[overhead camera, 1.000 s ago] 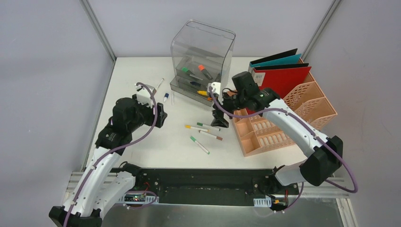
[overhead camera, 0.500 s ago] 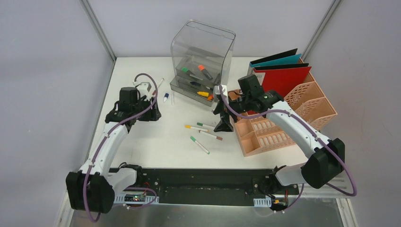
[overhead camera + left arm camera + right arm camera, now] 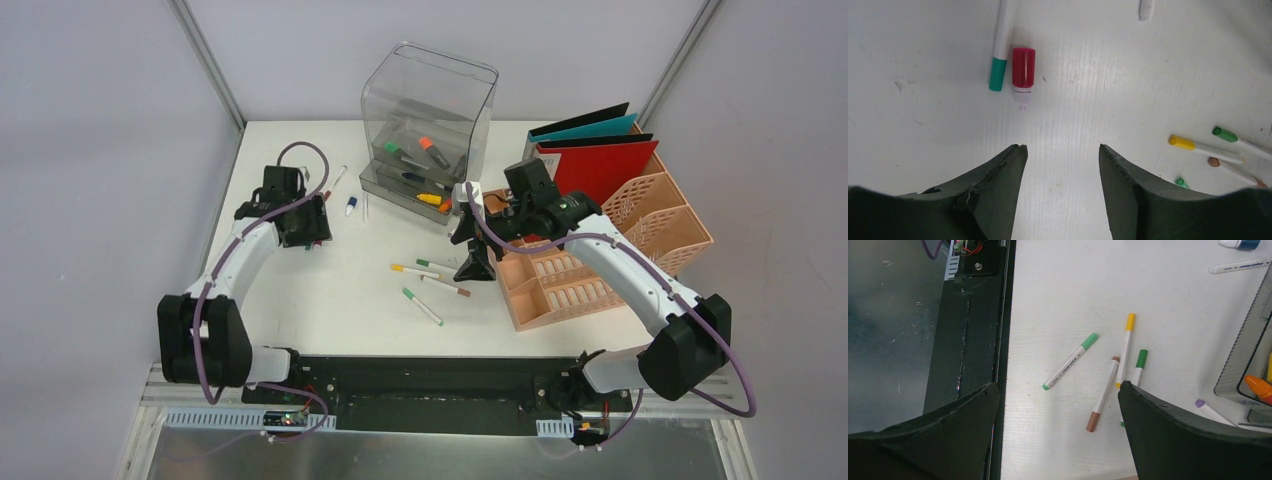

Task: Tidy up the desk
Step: Pick up the stationery from the center of the board.

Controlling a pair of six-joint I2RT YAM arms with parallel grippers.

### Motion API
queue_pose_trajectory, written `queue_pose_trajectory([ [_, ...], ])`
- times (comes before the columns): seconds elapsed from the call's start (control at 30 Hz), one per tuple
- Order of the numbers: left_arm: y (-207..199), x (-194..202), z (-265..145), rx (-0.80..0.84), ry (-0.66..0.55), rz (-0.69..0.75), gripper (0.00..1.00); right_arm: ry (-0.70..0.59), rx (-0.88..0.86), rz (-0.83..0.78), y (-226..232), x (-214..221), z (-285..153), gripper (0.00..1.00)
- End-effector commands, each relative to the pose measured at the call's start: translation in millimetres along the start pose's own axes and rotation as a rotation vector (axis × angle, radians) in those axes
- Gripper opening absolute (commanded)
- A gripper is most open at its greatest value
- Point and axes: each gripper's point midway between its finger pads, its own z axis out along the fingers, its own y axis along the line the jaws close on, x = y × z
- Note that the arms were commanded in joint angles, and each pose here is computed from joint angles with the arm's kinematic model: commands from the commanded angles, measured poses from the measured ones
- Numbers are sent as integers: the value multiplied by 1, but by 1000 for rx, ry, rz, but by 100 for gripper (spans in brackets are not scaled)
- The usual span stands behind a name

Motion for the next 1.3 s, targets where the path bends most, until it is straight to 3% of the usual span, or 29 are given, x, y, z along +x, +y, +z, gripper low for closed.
queue_pose_trajectory([
  [0.0,2,-28,7,-46,-6,-32,57,-35,-11,-63,6,-11,-6,93],
  [0.13,18,-35,22,-119,26,16,54,-35,-14,-74,8,-10,-7,93],
  [0.37,10,-22,48,-10,129,65,46,-25,-19,-73,7,-7,-6,93],
  [1.13,22,-17,77,-76,204,18,45,-10,-27,-63,5,-2,-4,93],
  [1.27,19,-10,83,-57,243,15,41,-10,-35,-58,5,-1,-3,93],
])
